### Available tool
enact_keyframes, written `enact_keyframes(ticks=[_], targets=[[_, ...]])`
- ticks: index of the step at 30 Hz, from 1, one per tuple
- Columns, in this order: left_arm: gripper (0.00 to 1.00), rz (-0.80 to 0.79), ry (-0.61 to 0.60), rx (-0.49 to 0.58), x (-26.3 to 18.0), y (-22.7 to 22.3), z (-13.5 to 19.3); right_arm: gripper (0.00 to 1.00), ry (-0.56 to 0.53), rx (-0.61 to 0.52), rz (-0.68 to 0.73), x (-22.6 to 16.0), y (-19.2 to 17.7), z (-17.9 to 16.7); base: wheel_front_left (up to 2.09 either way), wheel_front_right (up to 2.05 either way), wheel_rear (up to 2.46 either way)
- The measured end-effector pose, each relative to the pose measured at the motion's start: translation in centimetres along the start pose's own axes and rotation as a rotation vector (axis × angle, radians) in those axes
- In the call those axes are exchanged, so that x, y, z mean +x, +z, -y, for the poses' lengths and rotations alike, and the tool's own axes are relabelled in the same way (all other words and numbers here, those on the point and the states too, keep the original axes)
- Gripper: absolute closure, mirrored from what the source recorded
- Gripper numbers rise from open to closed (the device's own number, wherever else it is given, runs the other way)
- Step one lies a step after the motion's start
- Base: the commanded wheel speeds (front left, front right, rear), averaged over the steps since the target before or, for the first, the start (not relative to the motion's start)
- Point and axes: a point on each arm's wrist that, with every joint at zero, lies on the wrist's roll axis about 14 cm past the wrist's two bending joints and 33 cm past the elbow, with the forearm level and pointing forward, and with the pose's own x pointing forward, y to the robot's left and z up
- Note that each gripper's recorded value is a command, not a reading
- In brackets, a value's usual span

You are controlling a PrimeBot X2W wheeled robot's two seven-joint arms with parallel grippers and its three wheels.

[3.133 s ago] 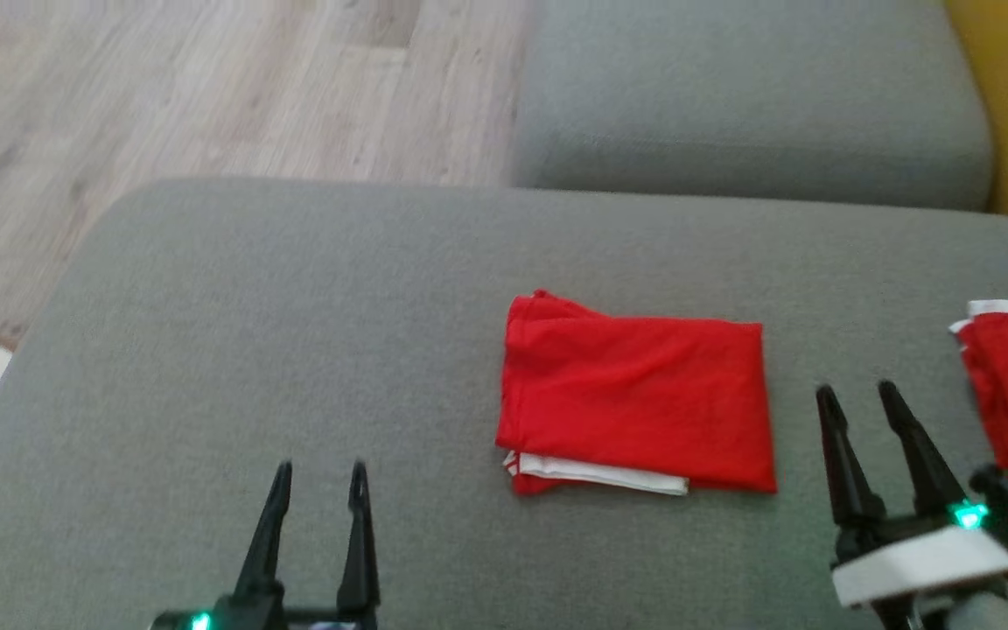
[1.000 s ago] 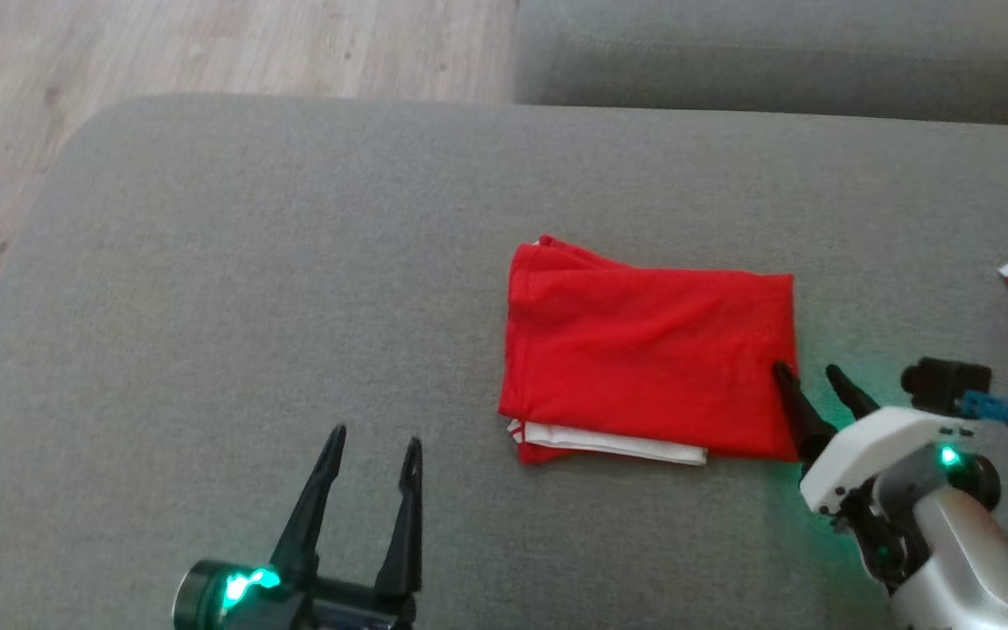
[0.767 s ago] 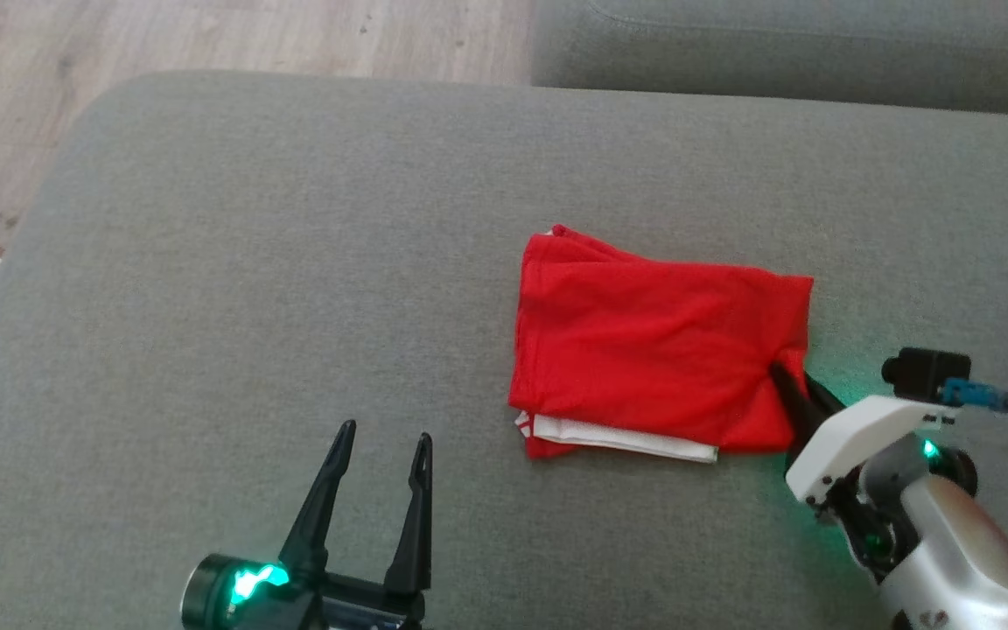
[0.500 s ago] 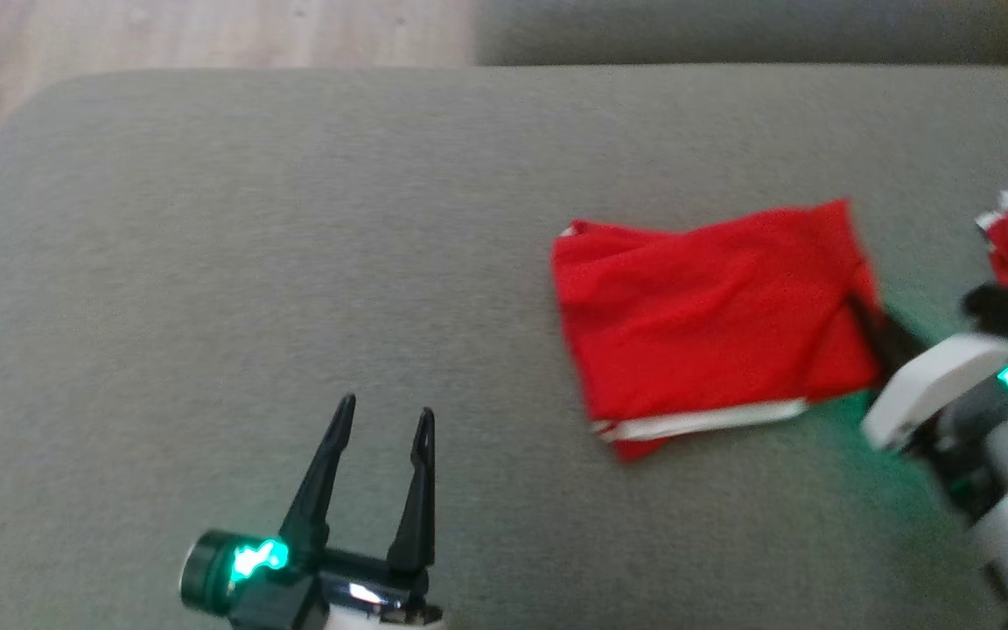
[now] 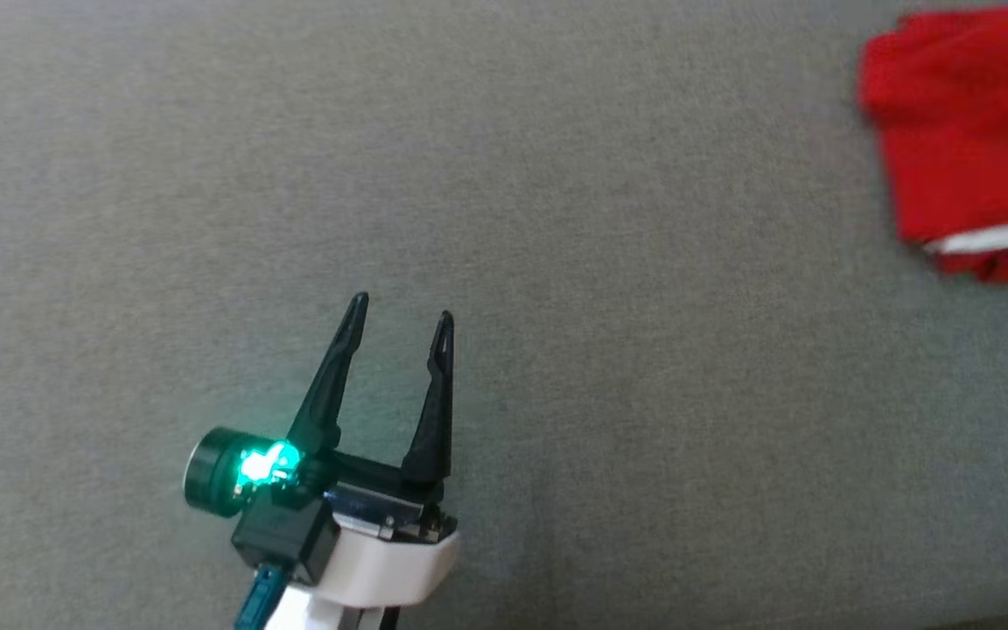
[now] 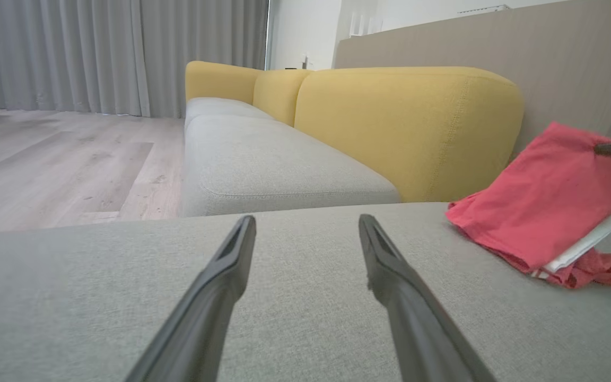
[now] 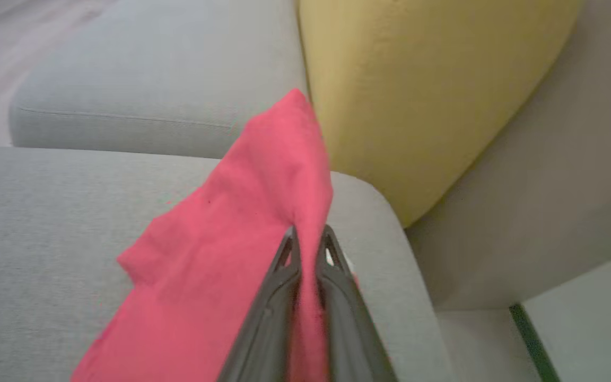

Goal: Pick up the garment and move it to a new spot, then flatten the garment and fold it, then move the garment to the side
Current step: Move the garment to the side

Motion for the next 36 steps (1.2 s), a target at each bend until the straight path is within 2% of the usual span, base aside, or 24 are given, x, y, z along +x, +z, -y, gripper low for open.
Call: enact_keyframes(ticks=[2, 3, 4, 5, 8, 11, 19, 20, 26, 31, 34, 36], targets=[[0.0, -0.012, -0.011, -0.008, 0.5, -0.7, 0.2, 1.0, -0.047, -0.01, -0.009, -0.5, 0.6, 2.1, 0.0, 0.0, 0.0], [0.0, -0.02, -0.015, -0.011, 0.6, -1.0, 0.2, 0.84, -0.068, -0.013, -0.022, -0.9, 0.6, 2.9, 0.0, 0.0, 0.0], [0.0, -0.027, -0.018, -0.013, 0.7, -1.3, 0.3, 0.57, -0.085, -0.017, -0.038, -1.2, 0.4, 3.5, 0.0, 0.0, 0.0], [0.0, -0.031, -0.019, -0.014, 0.7, -1.4, 0.3, 0.0, -0.101, -0.022, -0.054, -1.5, 0.0, 4.0, 0.0, 0.0, 0.0], [0.0, -0.021, -0.014, -0.005, 0.6, -1.0, 0.2, 0.0, -0.123, -0.04, -0.043, -2.3, -0.2, 4.3, 0.0, 0.0, 0.0], [0.0, -0.003, 0.001, 0.009, 0.3, -0.2, -0.1, 0.0, -0.08, -0.013, 0.02, -2.4, 0.2, 1.7, 0.0, 0.0, 0.0], [0.0, 0.014, 0.099, 0.038, -2.8, 1.5, -1.6, 0.0, 0.213, 0.124, 0.091, -4.0, -4.0, -12.9, 0.0, 0.0, 0.0], [0.0, 0.015, 0.128, 0.037, -4.2, 1.8, -1.9, 0.0, 0.283, 0.17, 0.125, -4.9, -4.5, -16.4, 0.0, 0.0, 0.0], [0.0, 0.024, 0.247, 0.038, -8.7, 2.6, -3.8, 0.0, 0.452, 0.253, 0.306, -8.7, -4.3, -24.9, 0.0, 0.0, 0.0], [0.0, 0.046, 0.325, 0.045, -11.8, 3.2, -5.1, 0.0, 0.497, 0.23, 0.364, -11.2, -4.2, -27.7, 0.0, 0.0, 0.0], [0.0, 0.089, 0.374, 0.053, -13.6, 4.4, -5.9, 0.0, 0.453, 0.267, 0.487, -13.0, -1.1, -27.1, 0.0, 0.0, 0.0], [0.0, 0.107, 0.398, 0.06, -14.5, 4.9, -6.3, 0.0, 0.429, 0.265, 0.533, -14.4, -0.5, -26.7, 0.0, 0.0, 0.0]])
